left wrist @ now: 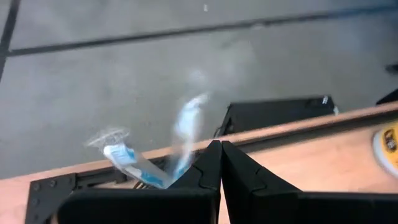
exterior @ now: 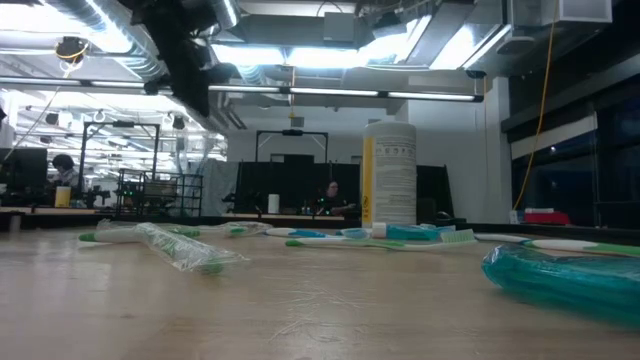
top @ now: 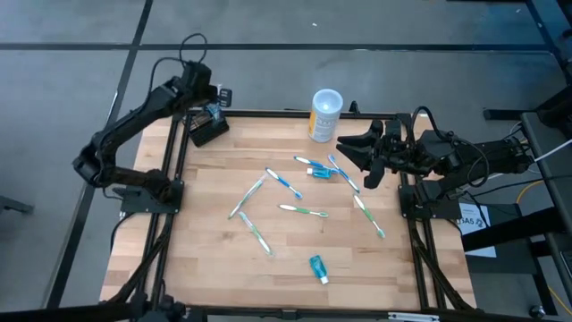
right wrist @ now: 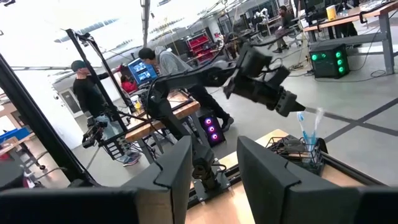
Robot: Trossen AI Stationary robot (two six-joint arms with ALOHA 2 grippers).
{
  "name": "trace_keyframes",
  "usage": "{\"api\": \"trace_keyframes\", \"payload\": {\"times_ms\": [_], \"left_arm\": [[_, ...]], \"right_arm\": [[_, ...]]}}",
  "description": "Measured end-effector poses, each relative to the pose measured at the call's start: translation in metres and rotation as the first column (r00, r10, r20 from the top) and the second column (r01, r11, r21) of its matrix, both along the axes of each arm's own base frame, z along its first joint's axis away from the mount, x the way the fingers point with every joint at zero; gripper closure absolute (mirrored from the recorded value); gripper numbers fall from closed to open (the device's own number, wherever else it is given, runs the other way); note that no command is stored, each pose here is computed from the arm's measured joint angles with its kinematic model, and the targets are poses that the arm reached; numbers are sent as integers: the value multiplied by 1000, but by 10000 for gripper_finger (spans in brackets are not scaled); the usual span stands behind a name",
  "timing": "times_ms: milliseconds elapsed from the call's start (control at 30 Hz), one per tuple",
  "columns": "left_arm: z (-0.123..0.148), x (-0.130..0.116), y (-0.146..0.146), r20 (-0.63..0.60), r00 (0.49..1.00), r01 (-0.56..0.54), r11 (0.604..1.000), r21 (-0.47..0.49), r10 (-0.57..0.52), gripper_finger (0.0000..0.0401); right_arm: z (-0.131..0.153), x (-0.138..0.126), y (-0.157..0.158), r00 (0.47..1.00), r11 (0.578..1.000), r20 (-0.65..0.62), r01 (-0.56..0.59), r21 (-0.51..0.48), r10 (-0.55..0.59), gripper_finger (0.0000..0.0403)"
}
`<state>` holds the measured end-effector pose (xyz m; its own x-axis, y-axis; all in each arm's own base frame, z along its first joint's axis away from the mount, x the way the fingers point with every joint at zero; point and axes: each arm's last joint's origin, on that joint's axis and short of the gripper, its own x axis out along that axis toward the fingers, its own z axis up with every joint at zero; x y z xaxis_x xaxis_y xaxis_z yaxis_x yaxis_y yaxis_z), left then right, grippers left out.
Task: Pick & Place toothbrushing station
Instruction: Put the blue toothbrush into the right section of the black organizer
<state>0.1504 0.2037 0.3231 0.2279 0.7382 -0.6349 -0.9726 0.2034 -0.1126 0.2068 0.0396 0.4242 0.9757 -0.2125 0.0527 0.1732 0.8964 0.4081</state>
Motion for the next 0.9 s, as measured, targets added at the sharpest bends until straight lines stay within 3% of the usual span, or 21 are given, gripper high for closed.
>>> {"api": "trace_keyframes", "payload": {"times_ms": [333,667,800,900], "left_arm": [[-12,-12,-33,63,996,-66,998,11,65,399],[-3,-12,-24,148,987,48,996,76,-59,381],[-5,-6,-18,191,956,215,975,62,-223,340],[-6,7,-26,211,841,495,866,72,-498,314]], "right_arm": [[0,0,0,1000,1000,0,-2,1,2,273],[0,0,0,1000,1000,-1,-12,-3,12,273],[0,0,1,1000,1000,-1,-15,-8,15,273],[0,0,2,999,999,-11,-38,-32,38,273]]}}
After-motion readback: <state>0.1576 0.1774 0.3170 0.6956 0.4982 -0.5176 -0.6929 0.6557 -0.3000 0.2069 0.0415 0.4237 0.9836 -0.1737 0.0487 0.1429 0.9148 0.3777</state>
